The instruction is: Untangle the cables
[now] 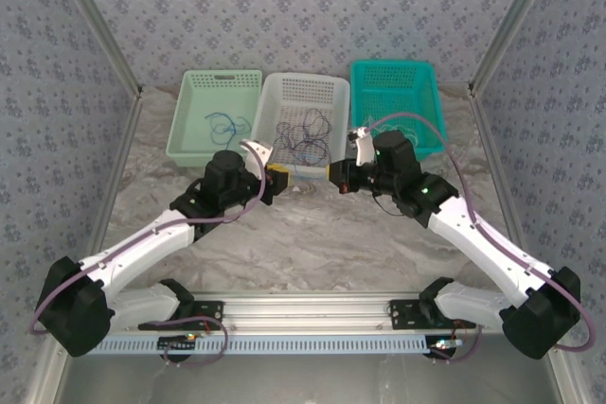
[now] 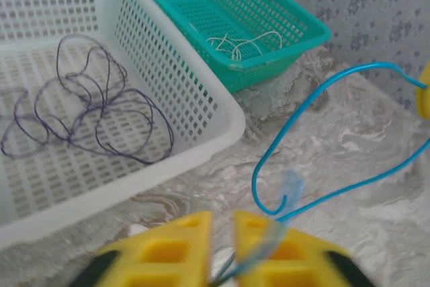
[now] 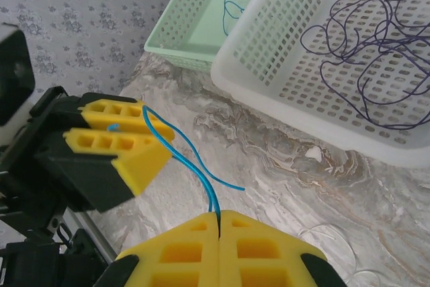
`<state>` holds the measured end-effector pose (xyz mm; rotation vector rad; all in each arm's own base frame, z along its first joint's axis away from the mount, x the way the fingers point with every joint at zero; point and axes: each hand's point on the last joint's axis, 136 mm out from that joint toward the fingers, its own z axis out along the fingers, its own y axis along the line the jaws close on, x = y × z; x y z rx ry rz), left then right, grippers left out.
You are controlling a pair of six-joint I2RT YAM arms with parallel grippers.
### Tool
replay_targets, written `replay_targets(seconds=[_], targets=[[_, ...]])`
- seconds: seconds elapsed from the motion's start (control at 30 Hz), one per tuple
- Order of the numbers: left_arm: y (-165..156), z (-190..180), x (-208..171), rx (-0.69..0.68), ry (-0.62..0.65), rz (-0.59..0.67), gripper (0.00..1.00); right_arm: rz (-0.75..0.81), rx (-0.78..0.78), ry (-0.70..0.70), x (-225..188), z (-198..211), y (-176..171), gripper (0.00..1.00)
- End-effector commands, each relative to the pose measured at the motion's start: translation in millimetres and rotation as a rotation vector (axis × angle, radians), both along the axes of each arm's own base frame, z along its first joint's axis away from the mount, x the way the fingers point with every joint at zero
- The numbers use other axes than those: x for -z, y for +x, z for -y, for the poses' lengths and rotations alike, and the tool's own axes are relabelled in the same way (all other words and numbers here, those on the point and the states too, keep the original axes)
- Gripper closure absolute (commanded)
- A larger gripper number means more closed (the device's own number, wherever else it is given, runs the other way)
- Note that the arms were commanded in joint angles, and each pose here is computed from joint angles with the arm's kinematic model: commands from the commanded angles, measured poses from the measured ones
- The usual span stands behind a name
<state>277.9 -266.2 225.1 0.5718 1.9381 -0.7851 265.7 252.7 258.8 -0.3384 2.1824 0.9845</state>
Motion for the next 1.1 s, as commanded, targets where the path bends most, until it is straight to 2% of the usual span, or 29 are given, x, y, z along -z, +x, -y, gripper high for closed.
replay_targets(seconds=[0.0, 0.03, 0.1, 0.2, 0.27, 0.5, 0.57, 0.73, 0.83, 1.07], targets=[[-4.4, 9.8, -26.1, 0.050, -0.044, 0.058, 0.97, 0.005, 0.002, 0.031, -3.8, -1.3, -2.1, 1.00], [-5.9, 10.3, -25.6, 0.061, -0.037, 0.054, 1.00, 0.002, 0.016, 0.028, -1.7, 0.5, -0.4, 0.93], [-13.5, 13.0, -22.2, 0.108, -0.010, 0.033, 1.00, -0.008, 0.045, 0.011, 5.8, 5.5, 2.6, 0.69], [-26.5, 15.0, -17.9, 0.184, 0.046, -0.006, 1.00, -0.023, 0.075, -0.049, 20.4, 17.4, 6.5, 0.45], [-35.5, 14.7, -14.2, 0.229, 0.083, -0.034, 1.00, -0.049, 0.072, -0.065, 28.2, 23.1, 7.5, 0.36], [-56.9, 10.5, 6.6, 0.338, 0.202, -0.117, 1.00, -0.187, -0.025, -0.036, 48.0, 19.4, -2.3, 0.33], [-58.8, 12.1, 7.3, 0.358, 0.210, -0.112, 1.00, -0.260, -0.045, -0.048, 63.7, 16.7, -6.6, 0.32], [-64.8, 16.3, 8.2, 0.423, 0.276, -0.082, 1.00, -0.463, -0.094, 0.026, 92.8, 6.1, -13.5, 0.32], [-65.6, 17.7, 10.4, 0.439, 0.319, -0.071, 1.00, -0.518, -0.132, 0.072, 95.4, -3.0, -14.8, 0.33], [-63.8, 21.5, 12.1, 0.445, 0.354, -0.047, 1.00, -0.597, -0.262, 0.039, 103.5, -22.9, -37.1, 0.35]])
